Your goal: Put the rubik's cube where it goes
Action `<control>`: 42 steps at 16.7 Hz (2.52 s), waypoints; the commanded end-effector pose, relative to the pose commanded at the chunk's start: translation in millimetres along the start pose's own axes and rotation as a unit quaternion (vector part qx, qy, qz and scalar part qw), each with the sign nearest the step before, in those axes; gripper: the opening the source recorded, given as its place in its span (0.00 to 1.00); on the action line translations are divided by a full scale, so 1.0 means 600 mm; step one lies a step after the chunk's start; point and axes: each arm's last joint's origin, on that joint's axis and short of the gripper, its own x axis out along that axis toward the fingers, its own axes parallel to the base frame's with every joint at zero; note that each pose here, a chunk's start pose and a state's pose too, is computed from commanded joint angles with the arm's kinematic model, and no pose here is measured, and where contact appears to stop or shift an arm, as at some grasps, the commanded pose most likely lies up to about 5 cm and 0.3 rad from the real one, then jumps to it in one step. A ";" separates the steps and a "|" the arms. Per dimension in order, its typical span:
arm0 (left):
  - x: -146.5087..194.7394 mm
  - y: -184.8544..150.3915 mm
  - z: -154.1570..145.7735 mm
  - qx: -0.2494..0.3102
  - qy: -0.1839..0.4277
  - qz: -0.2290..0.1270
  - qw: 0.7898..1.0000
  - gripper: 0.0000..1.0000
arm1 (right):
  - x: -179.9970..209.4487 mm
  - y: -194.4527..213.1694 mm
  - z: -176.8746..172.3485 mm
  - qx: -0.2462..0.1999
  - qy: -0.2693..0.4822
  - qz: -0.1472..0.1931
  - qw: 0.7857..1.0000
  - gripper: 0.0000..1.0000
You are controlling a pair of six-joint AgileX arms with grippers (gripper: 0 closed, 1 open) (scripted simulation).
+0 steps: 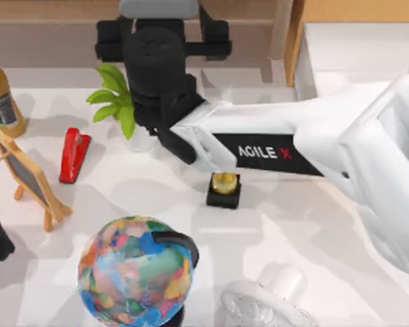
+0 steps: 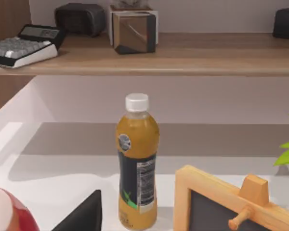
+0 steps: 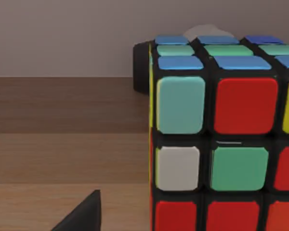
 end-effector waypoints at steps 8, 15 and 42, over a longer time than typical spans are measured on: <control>0.000 0.000 0.000 0.000 0.000 0.000 1.000 1.00 | 0.076 0.000 0.000 0.000 0.000 0.000 1.000 1.00; 0.000 0.000 0.000 0.000 0.000 0.000 1.000 1.00 | 0.080 0.000 -0.001 0.000 0.000 0.000 1.000 0.85; 0.000 0.000 0.000 0.000 0.000 0.000 1.000 1.00 | 0.044 0.003 0.035 0.001 -0.001 0.002 1.000 0.00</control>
